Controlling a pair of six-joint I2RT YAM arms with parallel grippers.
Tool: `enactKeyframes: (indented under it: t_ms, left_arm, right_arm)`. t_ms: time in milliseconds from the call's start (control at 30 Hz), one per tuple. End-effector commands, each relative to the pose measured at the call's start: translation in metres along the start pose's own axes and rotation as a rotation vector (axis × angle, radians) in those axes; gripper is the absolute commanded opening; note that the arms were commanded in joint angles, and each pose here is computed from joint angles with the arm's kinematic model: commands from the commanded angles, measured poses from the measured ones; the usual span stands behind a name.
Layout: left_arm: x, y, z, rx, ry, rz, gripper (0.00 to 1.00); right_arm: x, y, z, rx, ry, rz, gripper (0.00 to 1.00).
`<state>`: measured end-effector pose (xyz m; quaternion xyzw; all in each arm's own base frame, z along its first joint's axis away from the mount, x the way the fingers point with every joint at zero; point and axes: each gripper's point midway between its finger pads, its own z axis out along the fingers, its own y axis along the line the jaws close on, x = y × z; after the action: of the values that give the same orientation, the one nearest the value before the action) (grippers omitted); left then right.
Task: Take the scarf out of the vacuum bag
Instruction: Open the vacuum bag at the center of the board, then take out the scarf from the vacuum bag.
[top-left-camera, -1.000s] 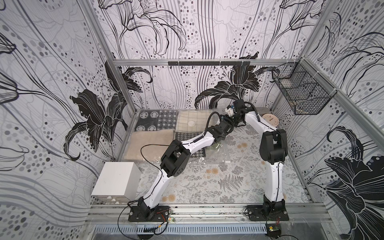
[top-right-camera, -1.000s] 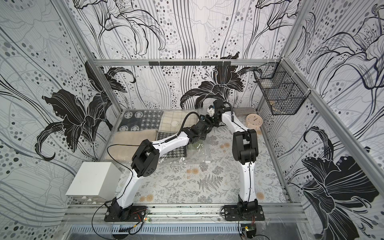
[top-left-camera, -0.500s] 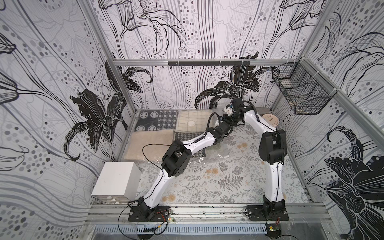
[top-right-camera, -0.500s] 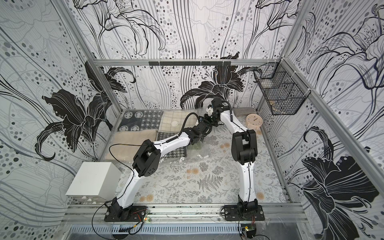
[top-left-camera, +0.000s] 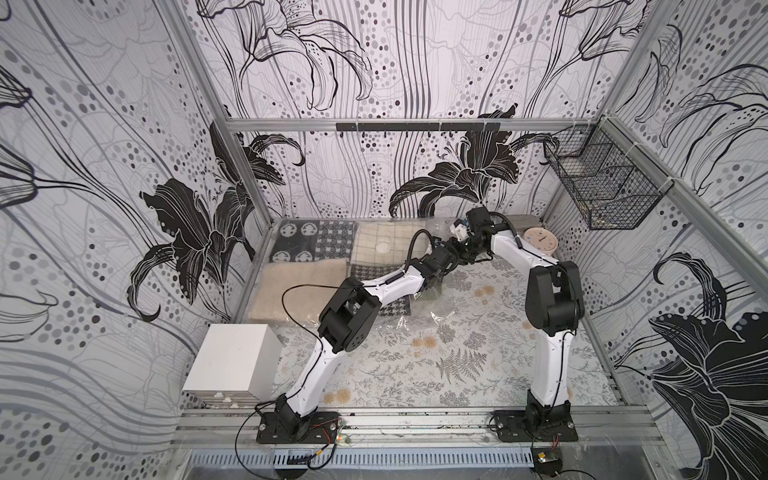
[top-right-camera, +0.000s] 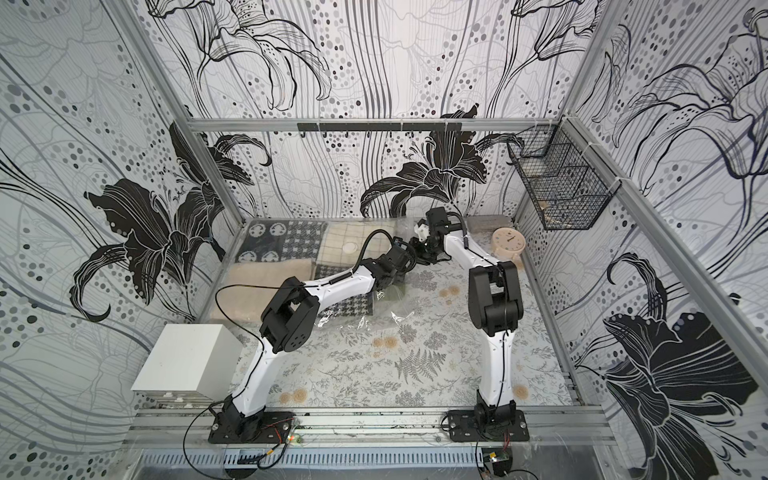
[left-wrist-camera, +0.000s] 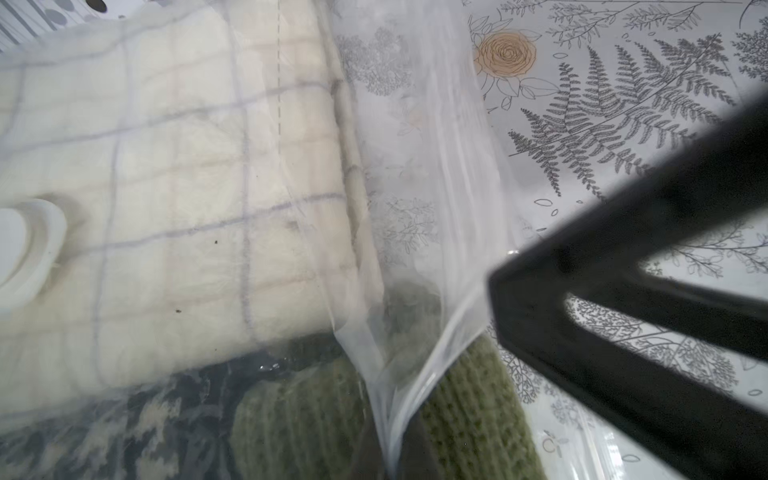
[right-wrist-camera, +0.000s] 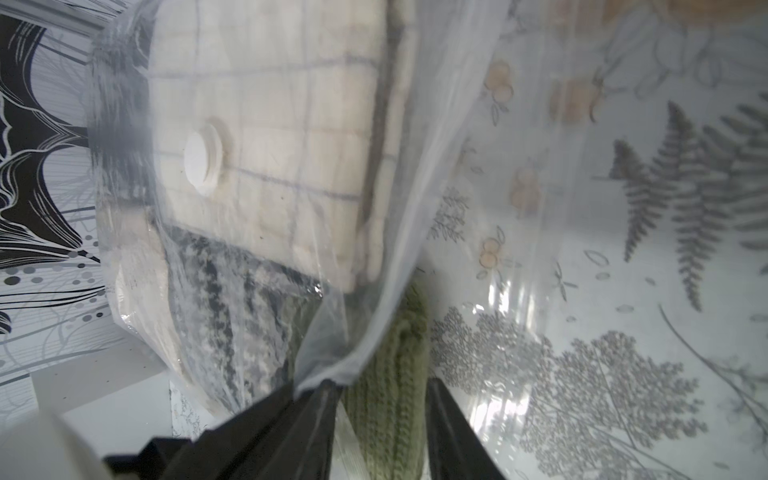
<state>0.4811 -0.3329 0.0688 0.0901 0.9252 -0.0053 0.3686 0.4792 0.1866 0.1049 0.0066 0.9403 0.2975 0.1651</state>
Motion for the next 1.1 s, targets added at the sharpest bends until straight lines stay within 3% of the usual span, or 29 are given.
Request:
enactKeyframes:
  t_ms: [0, 267, 367, 533, 1067]
  left_arm:
    - [-0.012, 0.001, -0.015, 0.089, -0.002, -0.089, 0.00]
    - [-0.006, 0.012, -0.014, 0.174, 0.015, -0.209, 0.00]
    - [-0.002, 0.014, -0.011, 0.190, 0.025, -0.230, 0.00]
    - [0.002, 0.015, -0.009, 0.198, 0.035, -0.237, 0.00]
    - [0.011, 0.013, -0.002, 0.198, 0.056, -0.224, 0.00]
  right_arm:
    - [-0.013, 0.000, -0.025, -0.034, -0.090, -0.021, 0.41]
    - [0.024, -0.011, -0.002, -0.106, -0.031, 0.049, 0.42]
    - [0.031, -0.005, 0.002, -0.171, -0.029, 0.069, 0.48]
    - [0.035, -0.005, 0.010, -0.200, -0.022, 0.093, 0.56]
    - [0.061, 0.007, 0.060, -0.240, 0.089, 0.109, 0.56]
